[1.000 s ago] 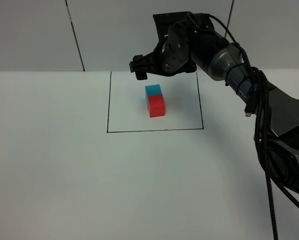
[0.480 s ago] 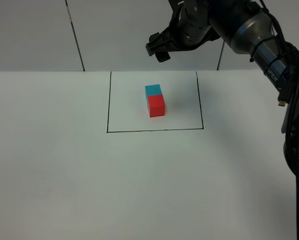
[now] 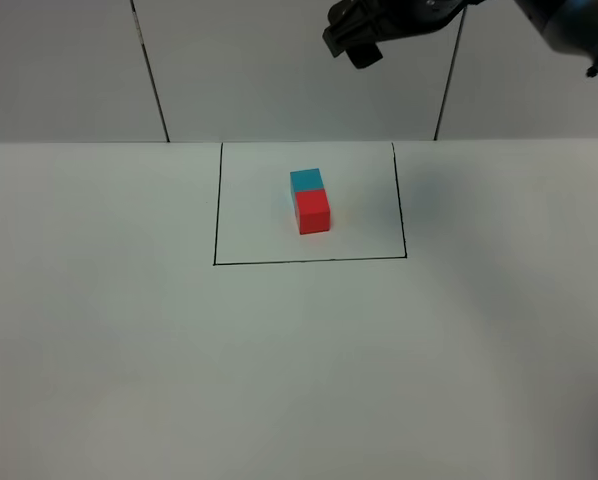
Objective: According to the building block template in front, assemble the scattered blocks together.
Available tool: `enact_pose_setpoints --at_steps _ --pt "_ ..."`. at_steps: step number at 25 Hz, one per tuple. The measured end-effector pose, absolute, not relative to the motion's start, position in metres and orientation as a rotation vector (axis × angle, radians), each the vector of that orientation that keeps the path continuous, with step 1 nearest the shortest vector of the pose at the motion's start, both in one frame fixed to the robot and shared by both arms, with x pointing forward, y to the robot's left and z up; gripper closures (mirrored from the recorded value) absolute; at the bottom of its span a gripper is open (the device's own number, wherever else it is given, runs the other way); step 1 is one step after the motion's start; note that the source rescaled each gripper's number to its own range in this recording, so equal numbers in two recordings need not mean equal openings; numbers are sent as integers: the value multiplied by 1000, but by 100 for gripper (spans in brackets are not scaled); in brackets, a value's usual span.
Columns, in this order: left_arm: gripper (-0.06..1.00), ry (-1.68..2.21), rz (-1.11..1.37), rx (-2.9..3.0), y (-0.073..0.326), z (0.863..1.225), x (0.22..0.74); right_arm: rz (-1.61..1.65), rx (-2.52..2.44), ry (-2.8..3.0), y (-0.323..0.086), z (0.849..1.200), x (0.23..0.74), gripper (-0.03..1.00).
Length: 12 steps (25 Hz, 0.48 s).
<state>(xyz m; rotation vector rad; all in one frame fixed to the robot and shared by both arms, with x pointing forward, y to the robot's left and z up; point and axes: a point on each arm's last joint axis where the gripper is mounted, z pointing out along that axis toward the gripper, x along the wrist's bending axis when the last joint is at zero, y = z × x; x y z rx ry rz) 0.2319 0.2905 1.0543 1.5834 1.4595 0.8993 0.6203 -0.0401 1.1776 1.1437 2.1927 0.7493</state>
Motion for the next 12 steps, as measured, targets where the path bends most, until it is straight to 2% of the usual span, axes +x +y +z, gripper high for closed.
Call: enact_pose_setpoints --at_steps 12 --pt "-6 1459 900 1584 291 1054 232 1011 1039 2025 -91 1287 548 8"
